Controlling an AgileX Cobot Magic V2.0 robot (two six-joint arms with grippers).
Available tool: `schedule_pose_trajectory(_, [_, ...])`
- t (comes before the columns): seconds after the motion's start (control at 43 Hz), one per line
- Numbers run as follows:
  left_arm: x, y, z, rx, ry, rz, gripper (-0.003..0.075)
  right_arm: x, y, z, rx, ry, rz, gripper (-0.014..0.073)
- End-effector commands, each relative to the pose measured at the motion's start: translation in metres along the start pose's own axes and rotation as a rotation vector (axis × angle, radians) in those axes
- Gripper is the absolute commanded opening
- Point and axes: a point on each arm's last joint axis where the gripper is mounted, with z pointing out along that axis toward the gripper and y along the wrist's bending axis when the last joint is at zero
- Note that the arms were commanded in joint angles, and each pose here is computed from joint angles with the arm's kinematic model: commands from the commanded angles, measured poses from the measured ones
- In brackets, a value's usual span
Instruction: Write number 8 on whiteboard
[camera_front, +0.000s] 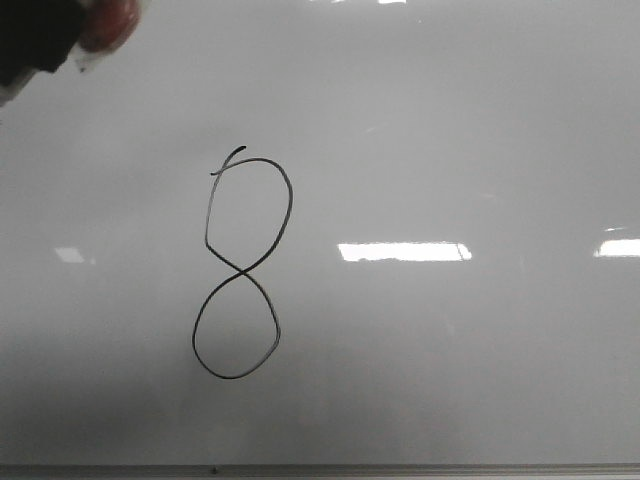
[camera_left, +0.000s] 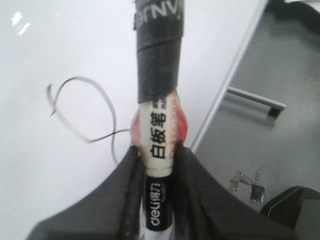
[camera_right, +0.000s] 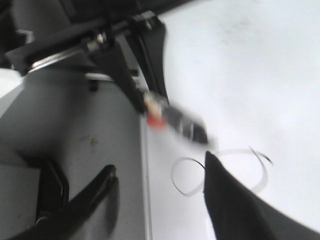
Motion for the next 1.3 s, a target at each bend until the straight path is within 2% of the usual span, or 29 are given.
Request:
schedule_pose_trajectory(0.0, [0.001,0.022,-0.009,-0.148,-0.06,-0.197,-0.0019,0.009,-0.005,-0.042,0.149,-0.103,0.113,0.0384])
schedule_pose_trajectory(0.163, [0.028,0.055,-0.02,-0.368,-0.068,-0.478,-0.0019,0.057,0.004,-0.071,0.371,-0.156,0.301,0.0333])
schedule_pose_trajectory(0.303, [0.056,0.074,-0.026,-0.571,-0.134,-0.667,-0.0019,0.114,0.036,-0.083,0.596,-0.257,0.457,0.0232])
schedule_pose_trajectory(0.419, [0.074,0.077,-0.024,-0.675,-0.15,-0.711,-0.0019,0.156,0.068,-0.082,0.711,-0.332,0.531,0.0115])
schedule_pose_trajectory(0.582, [0.087,0.083,-0.011,-0.707,-0.11,-0.727,-0.0019,0.193,0.104,-0.074,0.77,-0.401,0.538,-0.0109])
schedule_pose_trajectory(0.768, [0.102,0.1,0.01,-0.76,-0.047,-0.746,-0.0018,0.203,0.119,-0.078,0.82,-0.48,0.501,-0.0093])
schedule_pose_trajectory(0.978, [0.114,0.112,0.044,-0.776,0.038,-0.713,-0.0018,0.203,0.119,-0.078,0.821,-0.481,0.501,-0.0093])
schedule_pose_trajectory(1.281, [0.115,0.129,0.07,-0.788,0.071,-0.685,-0.0018,0.203,0.119,-0.078,0.821,-0.481,0.501,-0.0093])
